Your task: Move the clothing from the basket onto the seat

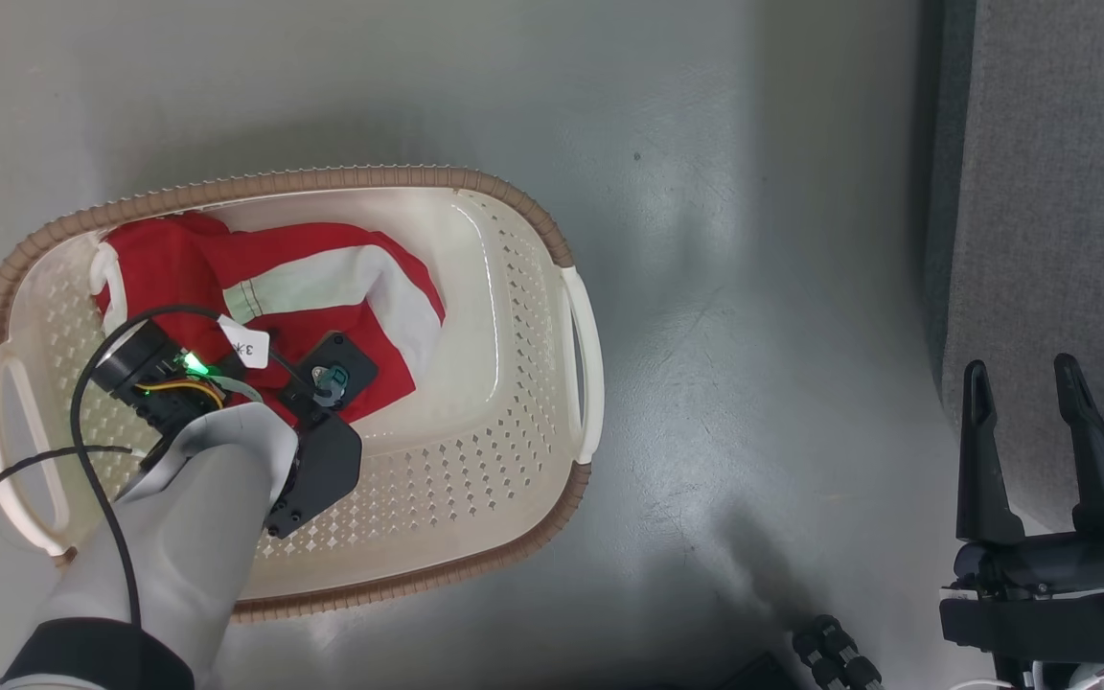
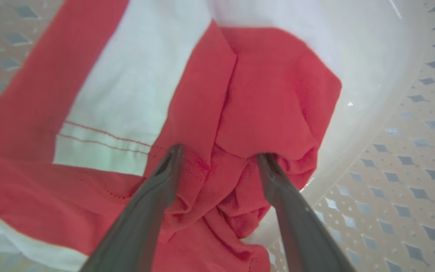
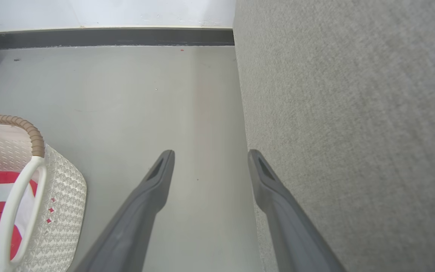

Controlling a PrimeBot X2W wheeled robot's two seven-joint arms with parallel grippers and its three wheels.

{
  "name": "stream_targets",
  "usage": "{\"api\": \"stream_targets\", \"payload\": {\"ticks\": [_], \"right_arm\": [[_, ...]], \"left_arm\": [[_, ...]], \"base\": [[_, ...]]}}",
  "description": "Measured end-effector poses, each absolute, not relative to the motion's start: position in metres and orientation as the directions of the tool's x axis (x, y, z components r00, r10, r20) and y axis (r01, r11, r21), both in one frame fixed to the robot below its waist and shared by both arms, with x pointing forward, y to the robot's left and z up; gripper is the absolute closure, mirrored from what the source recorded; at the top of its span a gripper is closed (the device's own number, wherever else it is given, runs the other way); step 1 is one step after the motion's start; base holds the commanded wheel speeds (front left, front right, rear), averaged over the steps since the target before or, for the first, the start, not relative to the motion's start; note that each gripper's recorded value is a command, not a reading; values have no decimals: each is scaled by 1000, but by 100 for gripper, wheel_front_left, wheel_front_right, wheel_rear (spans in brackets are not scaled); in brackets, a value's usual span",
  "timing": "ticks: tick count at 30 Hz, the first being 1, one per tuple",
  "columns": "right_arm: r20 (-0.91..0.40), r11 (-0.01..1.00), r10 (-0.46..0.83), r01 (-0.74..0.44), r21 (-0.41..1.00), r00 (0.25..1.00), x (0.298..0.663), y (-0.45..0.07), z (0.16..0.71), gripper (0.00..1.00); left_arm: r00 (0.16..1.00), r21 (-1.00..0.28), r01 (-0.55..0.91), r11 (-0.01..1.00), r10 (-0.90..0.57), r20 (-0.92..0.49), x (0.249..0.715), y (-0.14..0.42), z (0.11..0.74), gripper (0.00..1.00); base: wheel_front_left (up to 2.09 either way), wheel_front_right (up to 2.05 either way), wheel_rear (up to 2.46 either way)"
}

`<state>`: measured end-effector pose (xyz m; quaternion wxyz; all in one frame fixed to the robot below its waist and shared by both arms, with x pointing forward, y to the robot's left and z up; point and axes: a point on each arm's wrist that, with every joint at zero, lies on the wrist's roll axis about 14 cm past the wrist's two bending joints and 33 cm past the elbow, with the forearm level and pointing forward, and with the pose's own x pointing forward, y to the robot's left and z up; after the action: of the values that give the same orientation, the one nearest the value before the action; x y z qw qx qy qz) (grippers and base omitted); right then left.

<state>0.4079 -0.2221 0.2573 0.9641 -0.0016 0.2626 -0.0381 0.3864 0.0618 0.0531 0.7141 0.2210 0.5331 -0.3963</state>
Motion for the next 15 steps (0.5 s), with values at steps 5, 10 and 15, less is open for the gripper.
{"api": "stream_targets", "payload": {"ticks": [5,10,15], "right_arm": [[-507,997,-77,71,-30,859,407,-223,257,0],[-509,997,-79,72,-32,857,405,-223,258,0],[-508,997,-77,69,-34,858,405,-222,258,0]], "left_arm": [[118,-89,787,611,-290,-950,382,65,49,0],[128,-84,731,677,-257,-958,385,66,47,0],[117,-77,686,724,-214,-970,383,73,44,54]], "base": [[0,0,0],[0,0,0],[0,0,0]]}}
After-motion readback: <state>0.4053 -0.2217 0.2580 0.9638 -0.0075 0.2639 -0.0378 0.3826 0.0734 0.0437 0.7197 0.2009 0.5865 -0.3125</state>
